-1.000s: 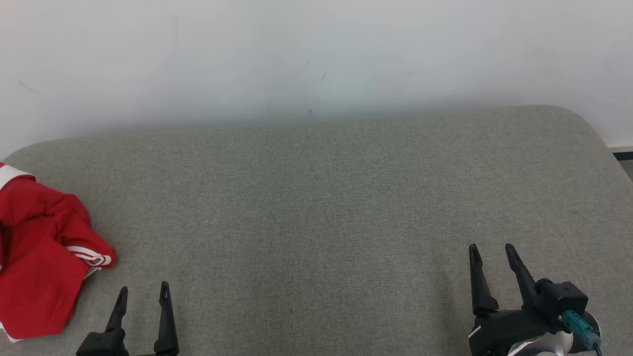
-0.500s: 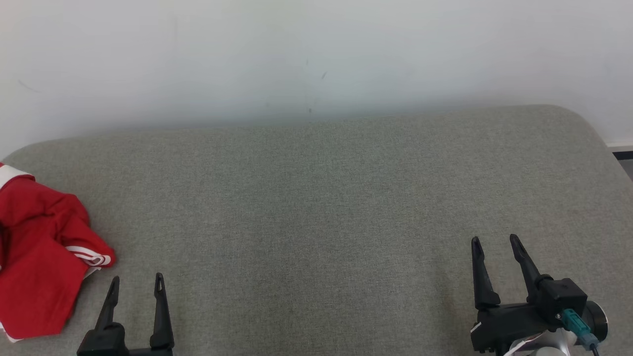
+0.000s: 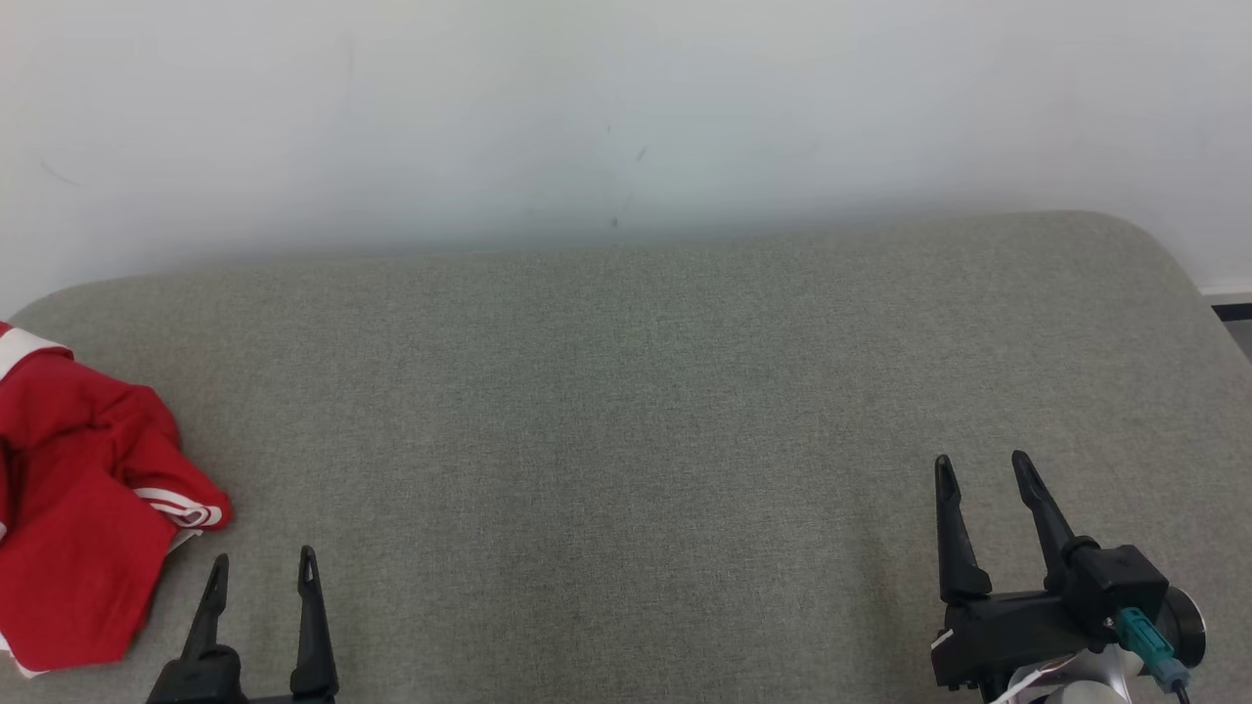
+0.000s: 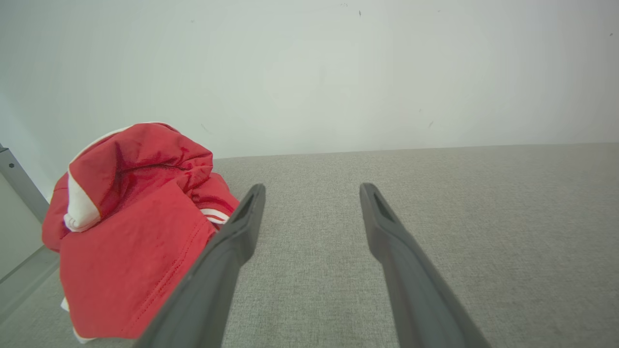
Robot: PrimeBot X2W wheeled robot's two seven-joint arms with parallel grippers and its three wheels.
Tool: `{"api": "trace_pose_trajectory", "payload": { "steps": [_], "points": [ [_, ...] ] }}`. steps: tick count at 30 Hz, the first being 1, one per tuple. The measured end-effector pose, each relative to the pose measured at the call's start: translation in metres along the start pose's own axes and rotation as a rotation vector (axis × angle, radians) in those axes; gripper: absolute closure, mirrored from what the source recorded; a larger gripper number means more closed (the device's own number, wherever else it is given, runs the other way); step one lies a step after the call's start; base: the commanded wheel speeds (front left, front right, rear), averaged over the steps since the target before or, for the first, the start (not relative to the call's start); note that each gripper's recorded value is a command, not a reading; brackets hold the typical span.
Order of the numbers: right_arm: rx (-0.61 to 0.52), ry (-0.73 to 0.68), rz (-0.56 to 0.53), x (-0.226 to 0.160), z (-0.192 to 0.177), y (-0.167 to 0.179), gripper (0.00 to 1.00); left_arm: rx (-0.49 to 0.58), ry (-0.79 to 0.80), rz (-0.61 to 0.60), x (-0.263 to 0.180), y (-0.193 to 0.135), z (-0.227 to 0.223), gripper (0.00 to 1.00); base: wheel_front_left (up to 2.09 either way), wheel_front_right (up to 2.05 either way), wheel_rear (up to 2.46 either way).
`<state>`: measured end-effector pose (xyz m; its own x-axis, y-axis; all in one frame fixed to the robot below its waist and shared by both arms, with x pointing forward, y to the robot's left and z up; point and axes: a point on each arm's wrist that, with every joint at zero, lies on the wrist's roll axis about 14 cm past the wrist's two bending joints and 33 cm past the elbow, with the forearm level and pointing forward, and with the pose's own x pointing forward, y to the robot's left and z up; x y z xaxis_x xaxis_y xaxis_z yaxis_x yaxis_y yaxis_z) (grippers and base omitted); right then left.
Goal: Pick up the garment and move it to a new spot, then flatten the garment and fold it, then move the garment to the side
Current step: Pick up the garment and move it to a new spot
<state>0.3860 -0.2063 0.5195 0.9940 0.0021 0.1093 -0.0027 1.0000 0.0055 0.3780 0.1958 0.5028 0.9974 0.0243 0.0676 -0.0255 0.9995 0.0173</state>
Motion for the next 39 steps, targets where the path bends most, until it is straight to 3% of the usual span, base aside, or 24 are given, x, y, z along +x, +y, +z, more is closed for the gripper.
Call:
{"api": "trace_pose_trajectory", "payload": {
  "steps": [21, 29, 39],
  "points": [
    [0.013, 0.033, 0.051, 0.006, -0.012, 0.018, 0.0, -0.001, 0.029, 0.047, -0.01, 0.015, -0.009, 0.0, 0.0, 0.0, 0.0],
    [0.035, 0.059, 0.177, 0.019, -0.022, 0.064, 0.0, 0.001, 0.046, 0.158, -0.034, 0.049, -0.012, 0.0, 0.0, 0.0, 0.0],
    [0.062, 0.076, 0.394, 0.031, -0.029, 0.144, 0.0, 0.011, 0.075, 0.374, -0.09, 0.11, -0.017, 0.0, 0.0, 0.0, 0.0]
  ]
}}
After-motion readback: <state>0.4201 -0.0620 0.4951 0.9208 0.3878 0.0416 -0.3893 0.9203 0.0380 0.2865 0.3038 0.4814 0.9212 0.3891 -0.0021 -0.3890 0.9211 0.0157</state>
